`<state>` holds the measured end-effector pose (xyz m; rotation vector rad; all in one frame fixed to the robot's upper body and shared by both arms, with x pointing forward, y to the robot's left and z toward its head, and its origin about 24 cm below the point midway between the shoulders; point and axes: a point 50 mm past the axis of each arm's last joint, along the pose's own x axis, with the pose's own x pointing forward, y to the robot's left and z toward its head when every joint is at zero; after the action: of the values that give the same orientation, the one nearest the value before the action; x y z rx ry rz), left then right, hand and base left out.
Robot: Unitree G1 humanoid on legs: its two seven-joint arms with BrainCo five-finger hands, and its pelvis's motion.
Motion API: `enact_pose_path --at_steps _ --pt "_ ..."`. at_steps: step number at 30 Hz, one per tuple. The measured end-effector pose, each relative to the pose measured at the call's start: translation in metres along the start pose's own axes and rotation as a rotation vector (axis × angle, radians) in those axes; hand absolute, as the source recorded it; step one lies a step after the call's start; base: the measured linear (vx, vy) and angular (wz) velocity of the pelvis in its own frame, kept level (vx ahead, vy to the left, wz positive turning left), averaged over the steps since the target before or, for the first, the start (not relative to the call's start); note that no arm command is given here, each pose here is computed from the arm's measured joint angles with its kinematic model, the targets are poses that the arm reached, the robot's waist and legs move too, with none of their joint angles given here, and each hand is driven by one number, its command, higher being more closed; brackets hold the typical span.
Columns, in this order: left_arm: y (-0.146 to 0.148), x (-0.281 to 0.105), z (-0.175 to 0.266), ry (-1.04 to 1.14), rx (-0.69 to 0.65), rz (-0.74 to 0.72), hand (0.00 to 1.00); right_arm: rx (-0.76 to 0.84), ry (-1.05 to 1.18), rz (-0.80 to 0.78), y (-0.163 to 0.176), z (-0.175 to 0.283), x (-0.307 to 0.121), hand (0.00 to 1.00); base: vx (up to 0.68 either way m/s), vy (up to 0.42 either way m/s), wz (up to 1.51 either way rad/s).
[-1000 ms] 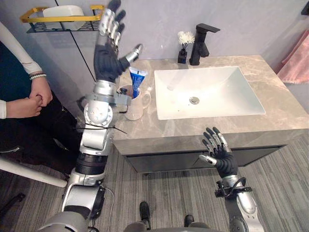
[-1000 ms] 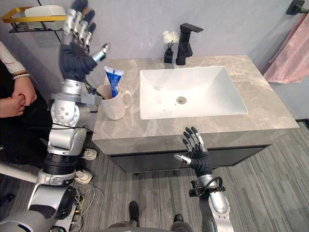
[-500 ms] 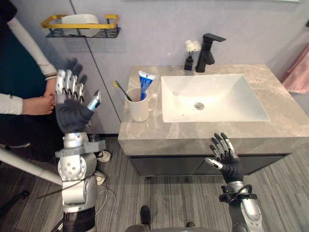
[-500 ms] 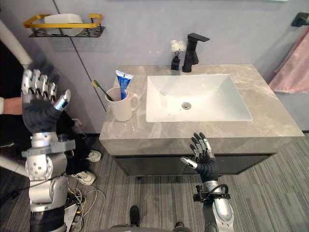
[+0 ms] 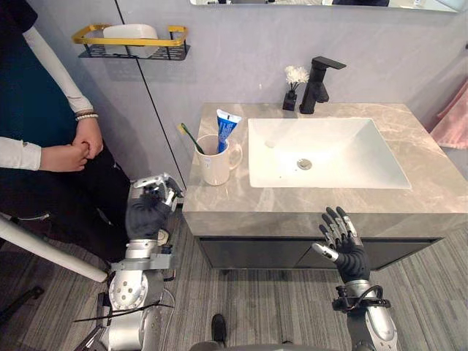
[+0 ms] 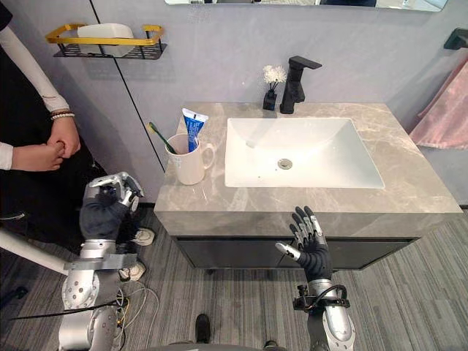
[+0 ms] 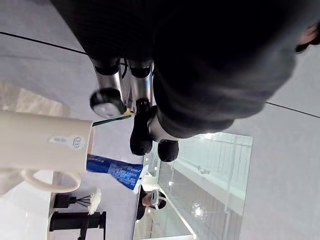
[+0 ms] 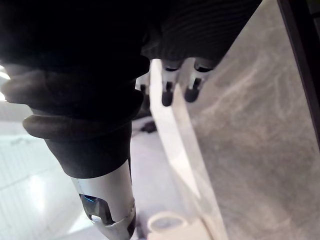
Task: Organize washtable
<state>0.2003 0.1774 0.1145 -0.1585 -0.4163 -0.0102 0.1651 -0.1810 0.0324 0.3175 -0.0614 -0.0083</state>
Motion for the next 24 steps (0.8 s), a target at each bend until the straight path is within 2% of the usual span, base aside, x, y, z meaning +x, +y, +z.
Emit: enact_pose_path --at_steps 3,12,24 --pt "-0.002 -0.001 -0.011 0.048 -0.011 -0.01 1.0 0.0 0.0 -0.001 0.0 0.0 0.0 0.0 0.02 -0.005 -0.01" --pt "-0.017 0.011 -0.033 0.13 0.164 -0.111 1.0 -0.001 0.002 -0.005 0.001 -0.001 0.0 0.0 0.01 -0.001 -0.03" --pt "-0.012 0.024 -0.056 0.223 0.28 -0.157 1.0 0.002 0.014 -0.005 0.001 -0.002 0.0 0.0 0.02 -0.001 -0.11"
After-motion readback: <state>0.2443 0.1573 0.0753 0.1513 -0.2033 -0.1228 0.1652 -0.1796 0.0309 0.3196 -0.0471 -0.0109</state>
